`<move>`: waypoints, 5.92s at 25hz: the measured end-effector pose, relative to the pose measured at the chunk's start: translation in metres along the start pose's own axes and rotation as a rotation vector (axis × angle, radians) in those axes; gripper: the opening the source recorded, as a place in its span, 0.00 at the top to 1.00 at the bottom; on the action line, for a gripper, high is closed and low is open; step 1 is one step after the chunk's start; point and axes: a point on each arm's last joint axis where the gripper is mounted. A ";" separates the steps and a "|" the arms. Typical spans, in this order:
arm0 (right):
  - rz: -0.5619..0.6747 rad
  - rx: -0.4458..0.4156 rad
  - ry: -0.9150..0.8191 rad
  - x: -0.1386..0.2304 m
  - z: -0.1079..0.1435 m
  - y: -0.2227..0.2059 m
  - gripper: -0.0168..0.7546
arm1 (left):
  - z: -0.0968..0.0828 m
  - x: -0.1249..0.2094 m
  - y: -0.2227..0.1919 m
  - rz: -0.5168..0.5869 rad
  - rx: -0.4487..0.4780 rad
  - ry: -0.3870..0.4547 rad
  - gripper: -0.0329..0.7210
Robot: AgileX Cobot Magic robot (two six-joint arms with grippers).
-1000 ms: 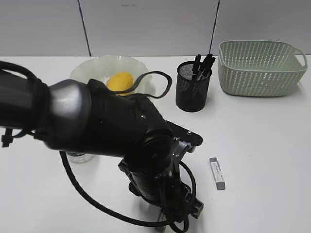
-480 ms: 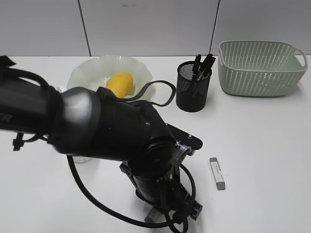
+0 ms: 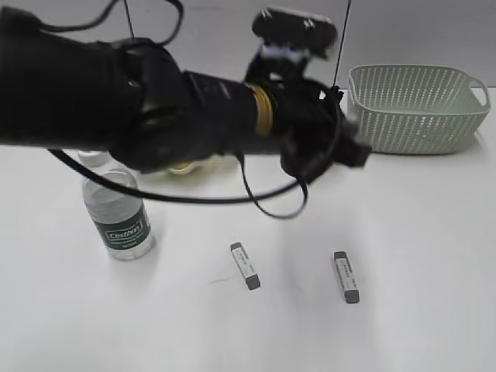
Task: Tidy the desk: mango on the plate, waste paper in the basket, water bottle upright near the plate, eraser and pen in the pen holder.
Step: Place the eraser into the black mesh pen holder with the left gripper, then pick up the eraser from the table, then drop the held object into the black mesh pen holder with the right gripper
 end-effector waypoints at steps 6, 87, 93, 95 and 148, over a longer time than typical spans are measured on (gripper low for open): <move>-0.002 0.000 0.000 0.000 0.000 0.000 0.62 | 0.066 -0.057 -0.006 -0.416 0.161 0.010 0.77; 0.412 -0.243 -0.058 -0.093 0.001 -0.204 0.60 | 0.073 0.152 0.385 -0.278 -0.563 0.280 0.21; 0.543 -0.374 0.043 -0.112 0.043 -0.296 0.59 | 0.067 0.160 0.393 -0.395 -0.701 0.356 0.21; 0.577 -0.404 0.068 -0.114 0.057 -0.319 0.59 | 0.066 0.161 0.393 -0.406 -0.732 0.375 0.21; -0.167 0.040 -0.013 -0.163 -0.061 -0.386 0.76 | 0.066 0.161 0.393 -0.418 -0.766 0.395 0.21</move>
Point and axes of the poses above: a point on each arm's last joint axis where the gripper is mounted, y pointing back along that axis away from the gripper, z along the wrist's bending axis when the last joint is at zero, x = y × z, and after that the axes turned 13 degrees about y, right-handed
